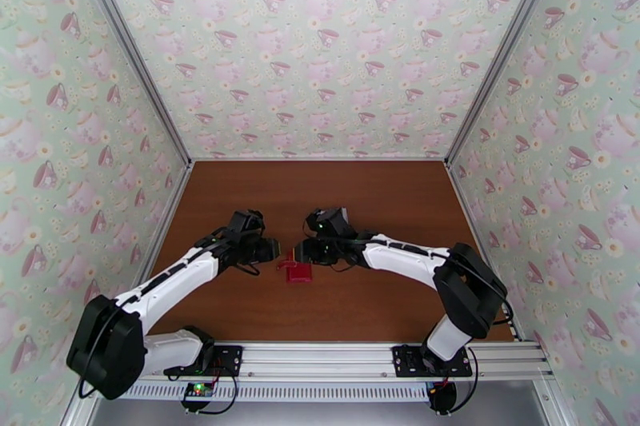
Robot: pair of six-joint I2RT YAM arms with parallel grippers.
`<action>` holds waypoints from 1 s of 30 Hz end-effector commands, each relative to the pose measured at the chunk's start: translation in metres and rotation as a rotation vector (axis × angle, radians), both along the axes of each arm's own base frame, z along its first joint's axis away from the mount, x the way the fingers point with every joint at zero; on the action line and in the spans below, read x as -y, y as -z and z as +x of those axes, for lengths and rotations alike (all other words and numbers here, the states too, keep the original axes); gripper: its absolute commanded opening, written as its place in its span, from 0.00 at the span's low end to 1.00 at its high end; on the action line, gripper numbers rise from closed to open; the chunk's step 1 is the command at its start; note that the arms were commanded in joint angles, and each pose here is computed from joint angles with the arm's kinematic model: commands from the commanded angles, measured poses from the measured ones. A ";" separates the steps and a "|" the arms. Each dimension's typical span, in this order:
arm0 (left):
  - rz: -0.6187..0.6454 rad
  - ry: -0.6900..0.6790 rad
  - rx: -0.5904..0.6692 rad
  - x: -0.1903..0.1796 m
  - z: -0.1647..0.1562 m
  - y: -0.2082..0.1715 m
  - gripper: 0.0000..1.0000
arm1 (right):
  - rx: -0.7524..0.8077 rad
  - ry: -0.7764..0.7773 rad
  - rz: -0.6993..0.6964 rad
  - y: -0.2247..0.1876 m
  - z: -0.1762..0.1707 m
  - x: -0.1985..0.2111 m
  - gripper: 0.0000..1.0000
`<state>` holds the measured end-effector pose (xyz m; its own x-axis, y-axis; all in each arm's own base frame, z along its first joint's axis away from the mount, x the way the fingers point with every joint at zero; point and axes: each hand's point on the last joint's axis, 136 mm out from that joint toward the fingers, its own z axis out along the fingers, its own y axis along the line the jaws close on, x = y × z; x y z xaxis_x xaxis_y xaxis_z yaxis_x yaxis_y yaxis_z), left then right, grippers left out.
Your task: Put the credit cards into the card holder
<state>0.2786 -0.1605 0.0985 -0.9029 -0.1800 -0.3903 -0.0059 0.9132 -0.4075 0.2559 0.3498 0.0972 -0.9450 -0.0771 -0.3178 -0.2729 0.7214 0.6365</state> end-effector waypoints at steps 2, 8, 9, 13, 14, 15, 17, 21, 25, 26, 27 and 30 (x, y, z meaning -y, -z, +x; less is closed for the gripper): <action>-0.062 0.069 0.016 0.029 0.005 -0.009 0.51 | -0.005 0.035 -0.026 0.008 0.003 0.017 0.47; -0.099 0.130 -0.014 0.063 0.003 0.008 0.50 | -0.044 0.064 -0.027 0.026 0.005 0.032 0.46; -0.099 0.137 -0.021 0.067 0.002 0.012 0.50 | -0.050 0.067 -0.025 0.028 0.005 0.034 0.46; -0.103 0.152 -0.041 0.077 0.001 0.024 0.50 | -0.065 0.070 -0.021 0.035 0.004 0.037 0.45; -0.104 0.155 -0.046 0.079 0.001 0.027 0.50 | -0.069 0.069 -0.019 0.037 0.004 0.036 0.45; -0.105 0.158 -0.049 0.081 0.000 0.028 0.50 | -0.073 0.067 -0.018 0.038 0.003 0.037 0.45; -0.105 0.162 -0.054 0.083 0.000 0.031 0.50 | -0.079 0.068 -0.019 0.042 0.002 0.038 0.45; -0.089 0.165 -0.069 0.080 -0.003 0.040 0.50 | -0.090 0.059 -0.009 0.046 0.001 0.035 0.45; -0.060 0.160 -0.089 0.073 -0.009 0.051 0.50 | -0.100 0.052 -0.001 0.051 0.000 0.033 0.45; -0.053 0.160 -0.094 0.071 -0.010 0.054 0.50 | -0.104 0.051 0.001 0.051 0.000 0.033 0.45; -0.048 0.160 -0.098 0.070 -0.012 0.056 0.50 | -0.106 0.050 0.004 0.052 0.000 0.032 0.45; -0.035 0.155 -0.113 0.066 -0.015 0.065 0.50 | -0.114 0.047 0.009 0.054 0.000 0.030 0.45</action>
